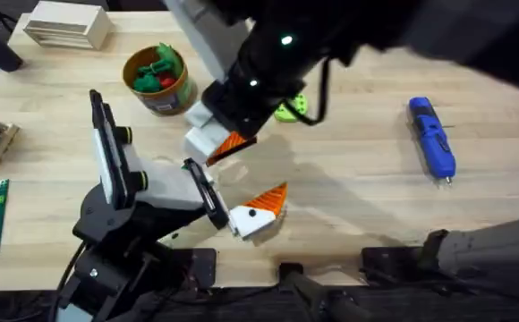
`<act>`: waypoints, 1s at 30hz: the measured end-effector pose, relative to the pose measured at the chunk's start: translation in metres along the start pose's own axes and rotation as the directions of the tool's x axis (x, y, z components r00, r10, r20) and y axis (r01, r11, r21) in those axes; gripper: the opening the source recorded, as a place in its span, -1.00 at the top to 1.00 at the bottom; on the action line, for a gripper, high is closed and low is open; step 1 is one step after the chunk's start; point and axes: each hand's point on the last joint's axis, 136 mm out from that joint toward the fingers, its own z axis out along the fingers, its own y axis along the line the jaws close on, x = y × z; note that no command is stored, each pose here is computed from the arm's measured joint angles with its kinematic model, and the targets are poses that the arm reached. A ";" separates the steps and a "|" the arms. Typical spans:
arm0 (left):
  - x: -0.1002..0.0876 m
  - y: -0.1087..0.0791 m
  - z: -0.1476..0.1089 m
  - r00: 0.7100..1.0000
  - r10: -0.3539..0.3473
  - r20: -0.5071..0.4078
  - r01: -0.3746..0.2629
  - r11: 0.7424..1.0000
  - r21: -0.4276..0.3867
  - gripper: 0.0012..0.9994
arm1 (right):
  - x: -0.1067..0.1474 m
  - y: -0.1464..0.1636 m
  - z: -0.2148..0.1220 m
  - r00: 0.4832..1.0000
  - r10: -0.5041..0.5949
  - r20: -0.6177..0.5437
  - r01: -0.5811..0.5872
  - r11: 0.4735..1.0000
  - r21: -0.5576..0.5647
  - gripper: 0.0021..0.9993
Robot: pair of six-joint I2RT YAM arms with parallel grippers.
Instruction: Pick up the gripper from the table and insert it into the empty holder that is missing its gripper. Then pick up a screw, insert it into the mounting hole, and use the screwdriver to tighten it. Finally, clean up the table by picking up the vegetable and placing it into the bucket.
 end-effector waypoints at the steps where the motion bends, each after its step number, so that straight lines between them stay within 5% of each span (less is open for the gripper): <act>1: 0.000 0.000 0.000 1.000 0.001 0.000 -0.001 1.000 0.000 -0.97 | 0.000 -0.001 -0.007 1.000 0.003 0.013 -0.003 1.000 0.009 -0.98; 6: 0.000 0.000 0.000 1.000 0.003 0.000 -0.003 1.000 0.000 -0.97 | 0.012 -0.018 -0.042 0.994 0.078 0.078 -0.081 0.996 0.041 -0.98; 13: 0.000 0.000 0.000 1.000 0.003 0.000 -0.003 1.000 0.000 -0.97 | 0.064 -0.042 -0.047 0.974 0.205 0.099 -0.212 0.976 0.060 -0.98; 23: 0.000 0.000 0.000 1.000 0.003 0.000 -0.003 1.000 0.000 -0.97 | 0.137 -0.031 -0.088 0.922 0.274 0.274 -0.265 0.962 -0.070 -0.98; 26: 0.000 0.000 0.000 1.000 0.003 0.000 -0.003 1.000 0.000 -0.62 | 0.150 -0.023 -0.101 0.907 0.267 0.327 -0.240 0.963 -0.121 -0.98; 27: 0.000 0.000 0.000 1.000 0.004 0.001 -0.004 1.000 -0.001 0.08 | 0.158 -0.018 -0.113 0.893 0.261 0.368 -0.219 0.964 -0.152 -0.98; 30: 0.000 0.000 0.000 1.000 0.008 0.001 -0.008 1.000 -0.003 0.87 | 0.165 -0.016 -0.115 0.895 0.261 0.363 -0.216 0.963 -0.160 -0.98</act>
